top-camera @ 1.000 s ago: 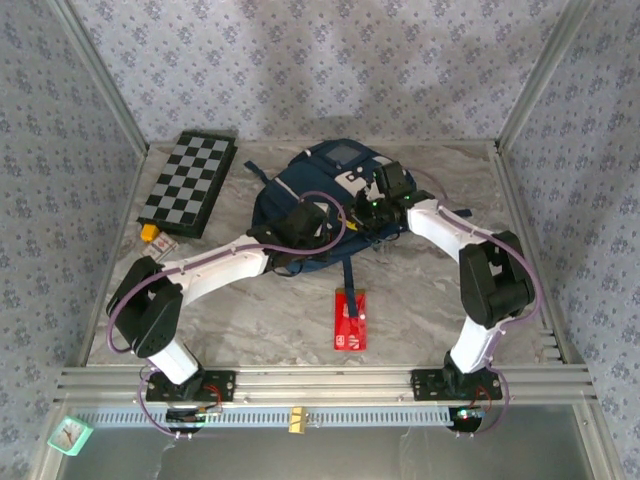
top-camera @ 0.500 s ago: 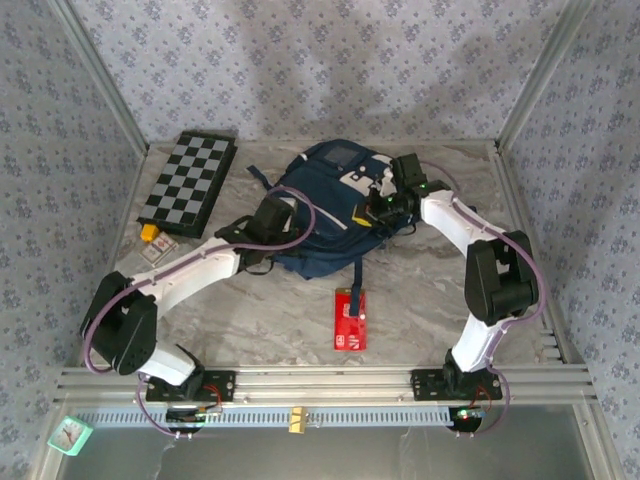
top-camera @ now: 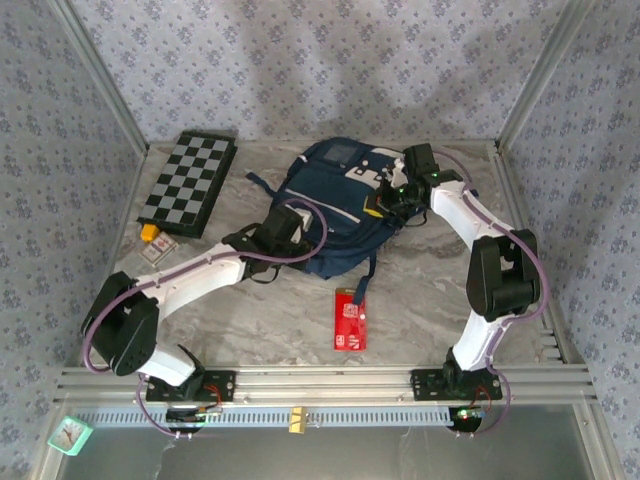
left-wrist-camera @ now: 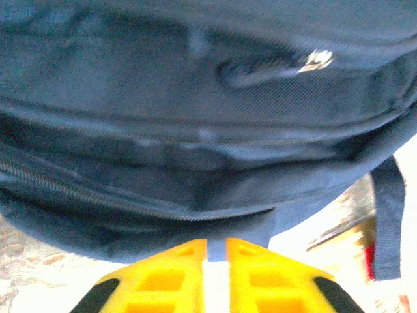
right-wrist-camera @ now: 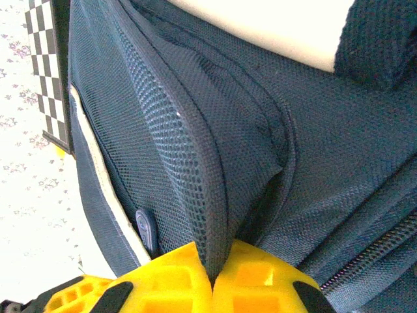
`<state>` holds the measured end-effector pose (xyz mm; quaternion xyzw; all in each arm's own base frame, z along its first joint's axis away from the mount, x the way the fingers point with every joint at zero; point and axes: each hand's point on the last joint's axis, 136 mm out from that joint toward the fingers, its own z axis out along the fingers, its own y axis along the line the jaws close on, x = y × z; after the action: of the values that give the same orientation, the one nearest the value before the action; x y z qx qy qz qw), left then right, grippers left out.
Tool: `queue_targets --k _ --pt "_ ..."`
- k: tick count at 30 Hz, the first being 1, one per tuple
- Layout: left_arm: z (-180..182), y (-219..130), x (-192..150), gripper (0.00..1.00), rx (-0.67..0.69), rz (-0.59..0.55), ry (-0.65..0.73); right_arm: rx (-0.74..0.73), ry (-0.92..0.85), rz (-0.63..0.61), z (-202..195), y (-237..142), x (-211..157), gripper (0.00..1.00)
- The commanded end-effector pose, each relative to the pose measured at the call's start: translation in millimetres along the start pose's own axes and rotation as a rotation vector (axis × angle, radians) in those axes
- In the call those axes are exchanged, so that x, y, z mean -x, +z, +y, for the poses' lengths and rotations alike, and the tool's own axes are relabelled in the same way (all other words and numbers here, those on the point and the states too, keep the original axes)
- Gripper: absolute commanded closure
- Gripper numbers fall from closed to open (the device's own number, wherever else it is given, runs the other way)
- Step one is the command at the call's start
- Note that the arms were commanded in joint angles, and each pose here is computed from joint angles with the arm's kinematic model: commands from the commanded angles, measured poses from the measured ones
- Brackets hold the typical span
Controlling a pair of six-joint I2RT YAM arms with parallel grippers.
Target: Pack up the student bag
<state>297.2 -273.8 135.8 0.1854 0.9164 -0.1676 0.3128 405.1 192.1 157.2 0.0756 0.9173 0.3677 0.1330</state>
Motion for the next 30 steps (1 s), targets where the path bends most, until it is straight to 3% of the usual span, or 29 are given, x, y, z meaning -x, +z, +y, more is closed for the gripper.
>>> queue_targets --k 1,6,14,23,30 --pt "-5 1 32 0.79 0.02 -0.063 0.135 0.046 -0.074 -0.062 23 -13 17 1.0" --pt "-17 16 45 0.68 -0.006 -0.043 0.238 0.058 -0.061 -0.062 25 -11 19 1.0" --pt "-19 37 52 0.59 0.004 -0.006 0.32 0.073 -0.056 -0.07 30 -11 24 1.0" --pt "-18 48 71 0.46 0.039 -0.047 0.324 0.08 -0.048 -0.064 31 -6 23 1.0" --pt "-35 59 77 0.43 -0.013 -0.061 0.343 0.084 -0.056 -0.058 36 -3 22 1.0"
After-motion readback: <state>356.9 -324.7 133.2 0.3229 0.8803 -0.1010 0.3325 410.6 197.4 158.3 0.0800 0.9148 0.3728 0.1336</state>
